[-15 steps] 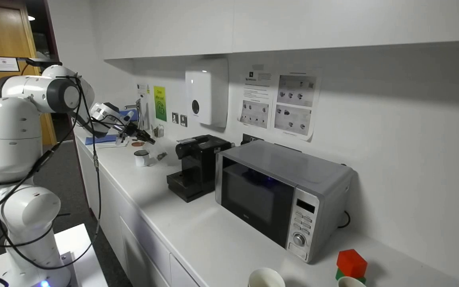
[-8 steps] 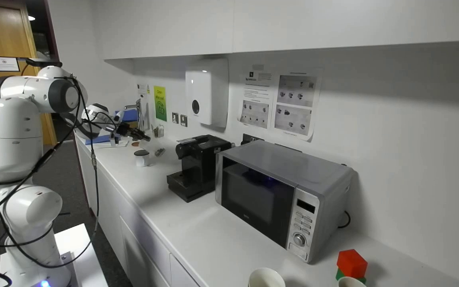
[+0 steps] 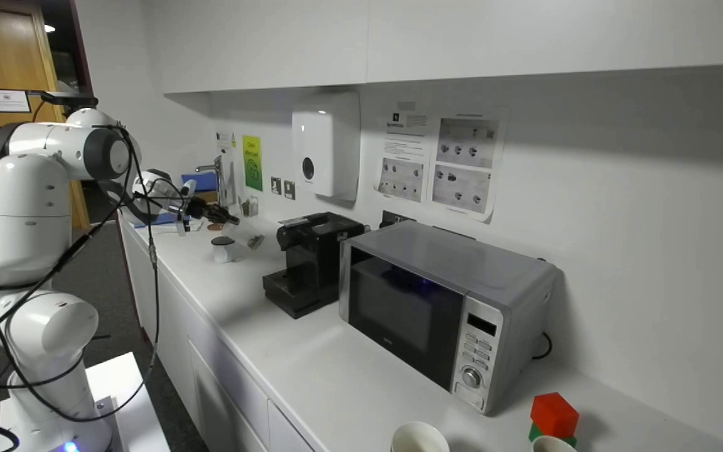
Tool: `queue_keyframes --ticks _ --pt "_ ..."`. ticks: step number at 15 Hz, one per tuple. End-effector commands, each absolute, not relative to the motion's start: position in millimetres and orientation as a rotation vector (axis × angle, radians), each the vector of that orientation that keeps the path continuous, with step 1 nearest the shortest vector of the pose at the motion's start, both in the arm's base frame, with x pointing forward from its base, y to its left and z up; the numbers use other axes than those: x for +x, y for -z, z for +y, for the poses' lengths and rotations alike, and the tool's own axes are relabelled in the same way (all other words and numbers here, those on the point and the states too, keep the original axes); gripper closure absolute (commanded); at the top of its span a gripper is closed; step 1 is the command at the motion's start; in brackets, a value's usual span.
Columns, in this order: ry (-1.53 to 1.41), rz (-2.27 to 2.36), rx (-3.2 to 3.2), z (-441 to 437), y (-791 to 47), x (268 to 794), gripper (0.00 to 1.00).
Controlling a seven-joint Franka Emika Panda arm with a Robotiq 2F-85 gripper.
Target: Take the mug from the coffee maker and put it on the counter, and pour the content from the transparent cup into the mug
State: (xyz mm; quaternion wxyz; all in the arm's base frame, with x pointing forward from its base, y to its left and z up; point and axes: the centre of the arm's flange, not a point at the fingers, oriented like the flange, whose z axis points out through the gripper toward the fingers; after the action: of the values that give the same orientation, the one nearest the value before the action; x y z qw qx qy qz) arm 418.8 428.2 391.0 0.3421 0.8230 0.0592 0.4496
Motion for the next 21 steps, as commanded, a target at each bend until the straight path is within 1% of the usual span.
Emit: queue_keyframes --ticks 1,21 --pt "-1.21 0.161 2.032 440 -390 422 0.98" --pt "-1.27 0.172 1.831 492 -374 411 0.98"
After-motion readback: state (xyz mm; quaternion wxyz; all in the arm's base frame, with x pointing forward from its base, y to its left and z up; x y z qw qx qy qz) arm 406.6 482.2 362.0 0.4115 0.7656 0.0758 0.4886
